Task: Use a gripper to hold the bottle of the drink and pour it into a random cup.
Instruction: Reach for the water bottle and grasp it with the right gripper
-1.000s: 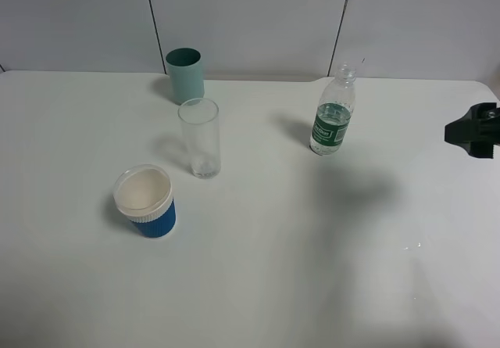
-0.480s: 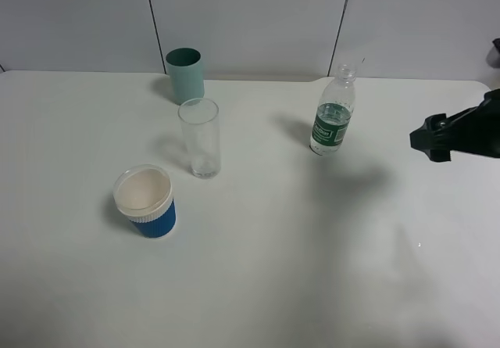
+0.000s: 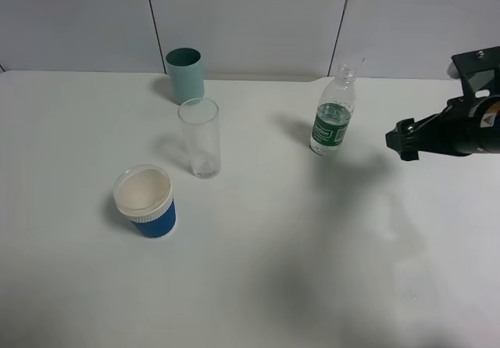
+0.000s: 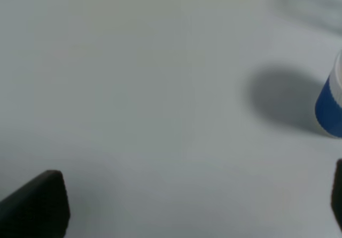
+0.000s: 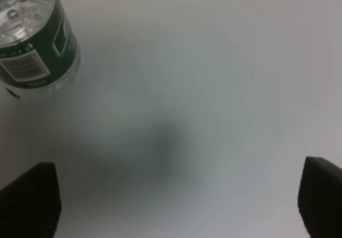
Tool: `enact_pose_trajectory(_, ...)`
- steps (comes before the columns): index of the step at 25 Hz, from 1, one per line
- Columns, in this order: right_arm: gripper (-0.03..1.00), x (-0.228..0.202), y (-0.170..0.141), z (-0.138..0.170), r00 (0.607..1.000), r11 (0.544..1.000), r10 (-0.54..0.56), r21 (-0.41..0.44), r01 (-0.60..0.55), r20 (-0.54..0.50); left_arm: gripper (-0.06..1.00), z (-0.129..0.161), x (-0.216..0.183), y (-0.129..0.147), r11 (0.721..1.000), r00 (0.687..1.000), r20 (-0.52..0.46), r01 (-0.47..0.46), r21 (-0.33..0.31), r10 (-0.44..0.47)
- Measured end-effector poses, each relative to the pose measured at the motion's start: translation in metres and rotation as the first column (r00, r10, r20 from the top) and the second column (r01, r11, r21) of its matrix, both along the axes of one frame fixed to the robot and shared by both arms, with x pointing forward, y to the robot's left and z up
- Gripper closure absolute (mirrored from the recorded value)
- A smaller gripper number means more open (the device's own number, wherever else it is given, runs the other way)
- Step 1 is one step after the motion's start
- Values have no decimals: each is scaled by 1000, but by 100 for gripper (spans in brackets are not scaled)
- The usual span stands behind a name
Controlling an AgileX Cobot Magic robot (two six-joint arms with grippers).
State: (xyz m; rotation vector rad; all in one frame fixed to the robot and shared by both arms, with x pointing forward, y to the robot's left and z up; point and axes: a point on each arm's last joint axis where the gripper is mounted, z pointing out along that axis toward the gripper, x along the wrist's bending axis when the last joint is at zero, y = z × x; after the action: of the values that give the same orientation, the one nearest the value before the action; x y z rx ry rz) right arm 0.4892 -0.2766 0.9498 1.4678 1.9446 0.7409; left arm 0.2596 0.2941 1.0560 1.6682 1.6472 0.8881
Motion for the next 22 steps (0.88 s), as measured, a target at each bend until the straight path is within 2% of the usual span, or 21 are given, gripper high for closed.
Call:
enact_pose_trajectory(6, 8, 15, 10, -25, 994, 994, 107, 30, -109, 36, -5, 0, 0, 0, 1000, 1000, 0, 0, 0, 0)
enact_pose_trajectory(14, 8, 25, 22, -50, 965, 965, 258, 44, -260, 49, -5, 0, 0, 0, 1000, 1000, 0, 0, 0, 0)
enact_pose_trajectory(22, 8, 50, 28, -40, 933, 939, 342, -11, -343, 113, -5, 0, 0, 0, 1000, 1000, 0, 0, 0, 0)
